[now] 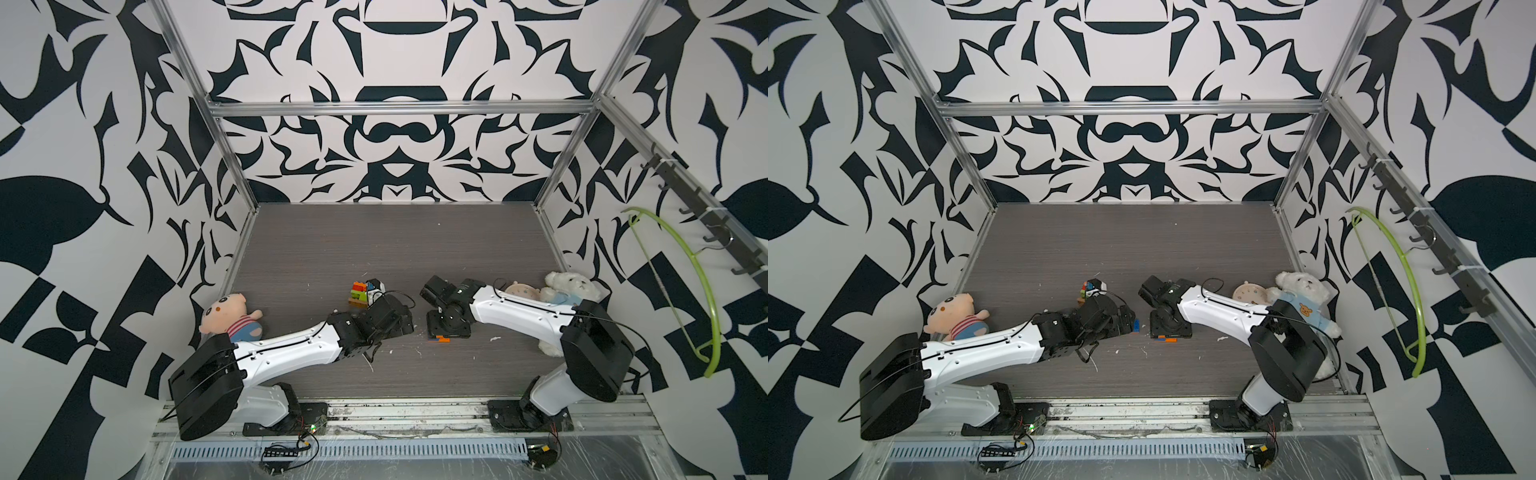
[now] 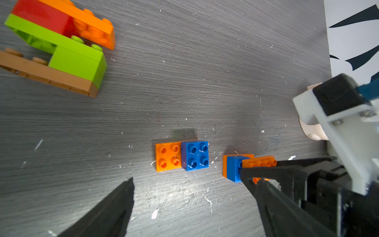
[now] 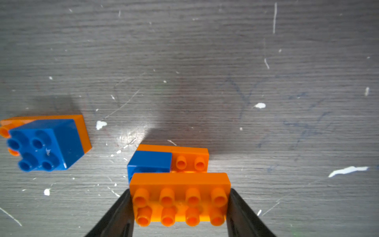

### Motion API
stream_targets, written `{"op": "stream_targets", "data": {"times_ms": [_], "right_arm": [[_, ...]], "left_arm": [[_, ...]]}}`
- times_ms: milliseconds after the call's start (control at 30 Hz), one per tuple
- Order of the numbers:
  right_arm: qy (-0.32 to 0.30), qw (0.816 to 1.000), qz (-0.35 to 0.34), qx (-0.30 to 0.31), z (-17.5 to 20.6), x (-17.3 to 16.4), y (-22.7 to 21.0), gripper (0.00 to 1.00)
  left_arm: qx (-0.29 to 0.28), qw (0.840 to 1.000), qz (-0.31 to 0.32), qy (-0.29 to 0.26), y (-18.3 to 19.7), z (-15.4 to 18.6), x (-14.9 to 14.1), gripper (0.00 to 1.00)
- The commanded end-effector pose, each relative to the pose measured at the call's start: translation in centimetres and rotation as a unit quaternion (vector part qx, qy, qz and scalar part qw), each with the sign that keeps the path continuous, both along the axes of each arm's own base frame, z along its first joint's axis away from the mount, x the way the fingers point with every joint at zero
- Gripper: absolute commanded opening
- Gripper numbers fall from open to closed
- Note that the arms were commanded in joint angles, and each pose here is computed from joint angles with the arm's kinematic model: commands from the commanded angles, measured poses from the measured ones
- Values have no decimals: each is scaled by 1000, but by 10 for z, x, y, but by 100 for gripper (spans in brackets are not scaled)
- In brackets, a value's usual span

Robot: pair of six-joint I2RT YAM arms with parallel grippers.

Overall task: Assemble the number 5 with lego
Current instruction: Assemble the lego brick with the lego brick.

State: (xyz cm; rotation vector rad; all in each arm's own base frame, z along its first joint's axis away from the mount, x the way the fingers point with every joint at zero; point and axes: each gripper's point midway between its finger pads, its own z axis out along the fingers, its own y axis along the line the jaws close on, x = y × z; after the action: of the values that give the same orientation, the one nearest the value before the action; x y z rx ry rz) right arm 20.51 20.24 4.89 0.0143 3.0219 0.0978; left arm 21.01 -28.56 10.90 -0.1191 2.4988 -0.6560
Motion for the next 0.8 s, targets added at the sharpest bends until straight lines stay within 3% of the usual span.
{"op": "stream_targets", "data": {"times_ms": [0,767], "right_arm": [[-12,1000,-4,8,9,6,8,58],[-14,999,-19,36,13,6,23,58]], "left_arm": [[10,1000,8,-1,8,-1,-1,99],[11,1000,3,3,4,-3,0,99]]}}
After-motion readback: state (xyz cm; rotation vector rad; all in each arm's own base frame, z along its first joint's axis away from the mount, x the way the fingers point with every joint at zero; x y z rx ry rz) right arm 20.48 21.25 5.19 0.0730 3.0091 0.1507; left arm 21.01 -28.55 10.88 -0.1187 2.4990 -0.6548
